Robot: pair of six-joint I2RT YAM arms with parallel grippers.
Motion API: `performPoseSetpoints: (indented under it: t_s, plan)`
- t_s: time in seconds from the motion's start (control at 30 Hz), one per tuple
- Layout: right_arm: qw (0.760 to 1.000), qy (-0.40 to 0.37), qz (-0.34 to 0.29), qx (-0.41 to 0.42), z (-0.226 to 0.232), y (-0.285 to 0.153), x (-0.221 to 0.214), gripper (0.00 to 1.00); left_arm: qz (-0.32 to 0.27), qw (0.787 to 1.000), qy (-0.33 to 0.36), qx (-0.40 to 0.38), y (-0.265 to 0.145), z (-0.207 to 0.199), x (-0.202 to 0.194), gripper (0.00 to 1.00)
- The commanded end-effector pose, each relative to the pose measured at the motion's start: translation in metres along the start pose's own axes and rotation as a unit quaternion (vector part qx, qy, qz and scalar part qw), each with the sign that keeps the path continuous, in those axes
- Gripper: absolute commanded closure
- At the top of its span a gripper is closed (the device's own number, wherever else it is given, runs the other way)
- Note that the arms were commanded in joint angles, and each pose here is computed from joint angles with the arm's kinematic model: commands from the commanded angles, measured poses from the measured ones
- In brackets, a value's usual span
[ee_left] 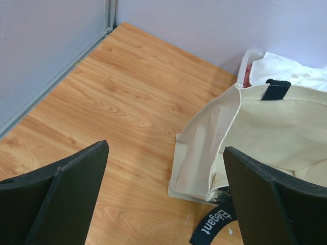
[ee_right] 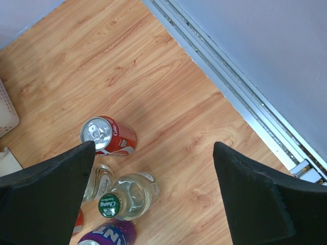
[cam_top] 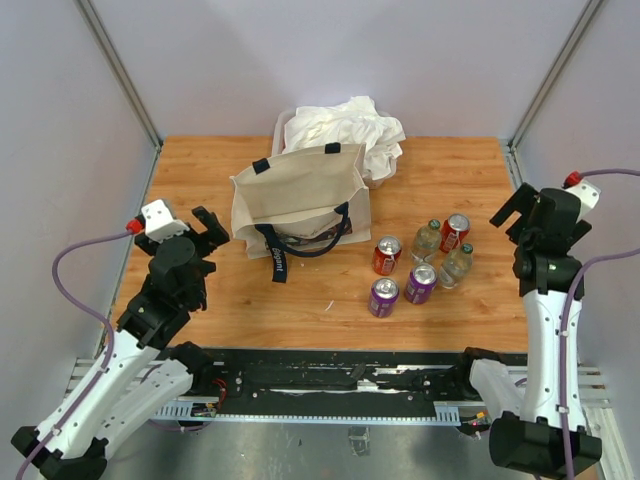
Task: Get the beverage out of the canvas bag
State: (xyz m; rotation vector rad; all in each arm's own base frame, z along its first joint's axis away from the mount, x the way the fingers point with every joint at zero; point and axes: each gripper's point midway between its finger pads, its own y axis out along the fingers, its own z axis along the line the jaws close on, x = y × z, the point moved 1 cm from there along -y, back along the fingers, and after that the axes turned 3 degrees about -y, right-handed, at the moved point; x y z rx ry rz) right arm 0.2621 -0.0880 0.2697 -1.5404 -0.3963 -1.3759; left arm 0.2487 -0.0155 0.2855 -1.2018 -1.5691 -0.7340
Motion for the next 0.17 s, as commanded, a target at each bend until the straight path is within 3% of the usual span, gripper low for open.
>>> performPoseSetpoints:
  t_s: [0.0,0.13]
  plan:
    - [0.999,-0.007,-0.023,-0.023,-0.0122,-0.0044,0.0065,0.01,-0.013,1.0,-0.019,0.006,-0.0008,0.0028,0.0064,0.0]
    - [0.999,-0.012,-0.029,-0.026,-0.0146,-0.0072,0.0079,0.02,-0.009,1.0,-0.02,0.007,-0.0011,0.0037,0.0036,0.0]
